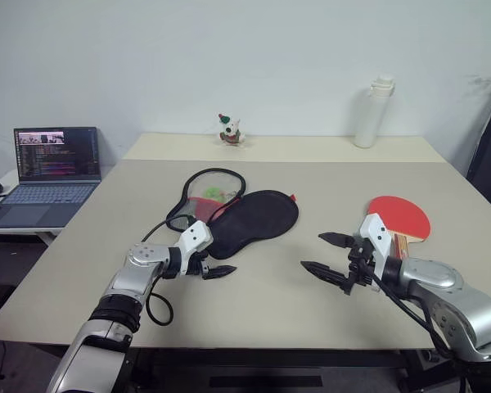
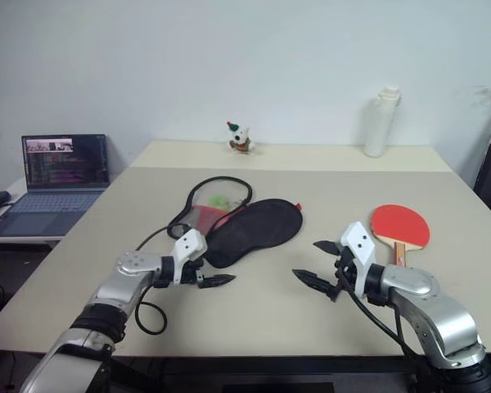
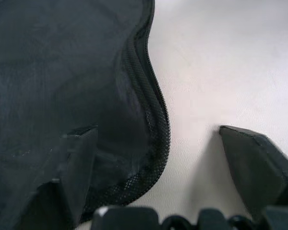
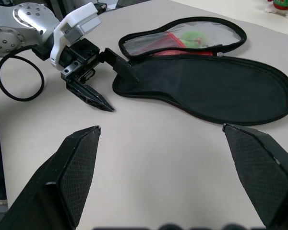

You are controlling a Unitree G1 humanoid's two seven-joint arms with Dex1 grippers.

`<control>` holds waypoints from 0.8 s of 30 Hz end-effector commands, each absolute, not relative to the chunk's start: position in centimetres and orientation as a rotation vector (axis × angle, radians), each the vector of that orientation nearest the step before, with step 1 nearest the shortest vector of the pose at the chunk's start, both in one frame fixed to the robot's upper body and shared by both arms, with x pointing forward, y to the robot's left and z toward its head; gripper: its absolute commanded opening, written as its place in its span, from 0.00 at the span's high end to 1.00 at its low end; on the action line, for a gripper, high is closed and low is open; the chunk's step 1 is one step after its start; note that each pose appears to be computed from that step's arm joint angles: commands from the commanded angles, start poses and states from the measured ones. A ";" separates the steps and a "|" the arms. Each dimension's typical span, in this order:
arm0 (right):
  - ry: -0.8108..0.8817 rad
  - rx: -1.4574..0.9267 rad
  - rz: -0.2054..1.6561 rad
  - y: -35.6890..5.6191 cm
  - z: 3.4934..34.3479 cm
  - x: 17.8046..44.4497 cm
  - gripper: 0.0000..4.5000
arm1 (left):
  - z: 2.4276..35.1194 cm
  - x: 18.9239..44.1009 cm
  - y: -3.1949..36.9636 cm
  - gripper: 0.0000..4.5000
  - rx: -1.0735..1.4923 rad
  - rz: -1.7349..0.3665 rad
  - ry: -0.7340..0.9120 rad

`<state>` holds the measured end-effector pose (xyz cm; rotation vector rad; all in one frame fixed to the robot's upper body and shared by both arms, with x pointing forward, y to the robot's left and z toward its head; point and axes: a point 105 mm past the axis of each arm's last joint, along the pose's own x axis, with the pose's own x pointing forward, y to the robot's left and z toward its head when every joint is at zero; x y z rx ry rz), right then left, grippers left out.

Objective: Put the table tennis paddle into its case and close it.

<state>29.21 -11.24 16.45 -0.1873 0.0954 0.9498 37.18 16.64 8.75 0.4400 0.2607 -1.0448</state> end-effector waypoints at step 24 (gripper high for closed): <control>0.071 -0.227 0.856 -14.3 17.4 28.9 0.00 | 11.4 35.5 3.0 0.99 0.091 -1.028 0.209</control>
